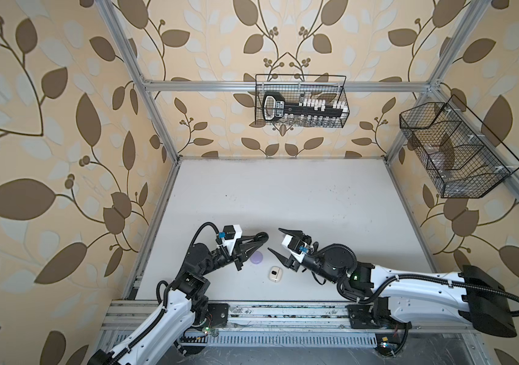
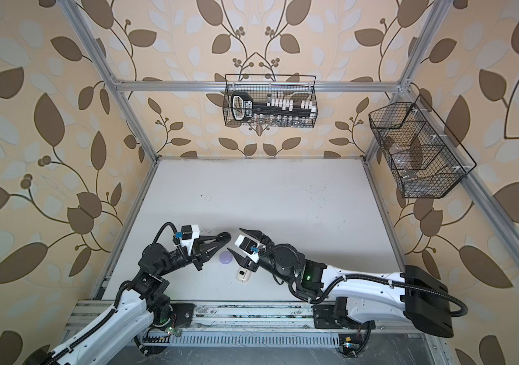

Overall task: Insert the wireless bluetooth earbuds into the charging case
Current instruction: 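Open the right gripper and shift it onto the black case lid, then pull the lid open with the right gripper while the left gripper holds the case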

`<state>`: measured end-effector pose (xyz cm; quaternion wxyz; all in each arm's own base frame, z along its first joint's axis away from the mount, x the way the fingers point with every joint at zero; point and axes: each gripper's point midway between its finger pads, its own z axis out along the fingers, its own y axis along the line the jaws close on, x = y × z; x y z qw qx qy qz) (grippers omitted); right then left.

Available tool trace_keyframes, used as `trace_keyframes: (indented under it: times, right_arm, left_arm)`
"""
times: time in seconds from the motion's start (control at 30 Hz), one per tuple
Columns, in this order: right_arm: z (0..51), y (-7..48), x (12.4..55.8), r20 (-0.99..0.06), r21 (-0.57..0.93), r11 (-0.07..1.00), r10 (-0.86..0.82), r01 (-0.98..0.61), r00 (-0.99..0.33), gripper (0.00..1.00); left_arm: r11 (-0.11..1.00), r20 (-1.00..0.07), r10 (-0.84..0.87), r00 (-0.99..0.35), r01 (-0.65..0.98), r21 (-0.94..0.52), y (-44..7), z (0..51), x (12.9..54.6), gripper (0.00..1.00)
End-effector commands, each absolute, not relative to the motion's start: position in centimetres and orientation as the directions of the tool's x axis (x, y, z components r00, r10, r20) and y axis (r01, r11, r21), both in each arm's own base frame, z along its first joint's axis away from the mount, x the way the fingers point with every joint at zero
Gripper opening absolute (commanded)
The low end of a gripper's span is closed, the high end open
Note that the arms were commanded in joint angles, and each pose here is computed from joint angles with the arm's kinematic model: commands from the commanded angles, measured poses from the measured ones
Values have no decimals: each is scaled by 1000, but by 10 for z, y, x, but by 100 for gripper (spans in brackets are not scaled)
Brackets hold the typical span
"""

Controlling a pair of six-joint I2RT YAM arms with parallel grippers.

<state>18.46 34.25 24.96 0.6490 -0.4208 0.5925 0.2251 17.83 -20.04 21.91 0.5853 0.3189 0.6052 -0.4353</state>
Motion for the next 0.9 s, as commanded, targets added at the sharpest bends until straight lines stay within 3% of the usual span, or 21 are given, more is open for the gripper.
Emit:
trace_keyframes:
  times: [0.0, 0.87]
  right_arm:
    - [270, 355, 182, -965, -262, 507, -145, -821, 219, 64]
    - [267, 355, 194, -962, -270, 535, -179, -800, 205, 57]
  left_arm:
    - [367, -989, -143, -22, 927, -74, -204, 243, 166, 0]
    - [237, -989, -149, -13, 970, -49, -213, 250, 144, 0]
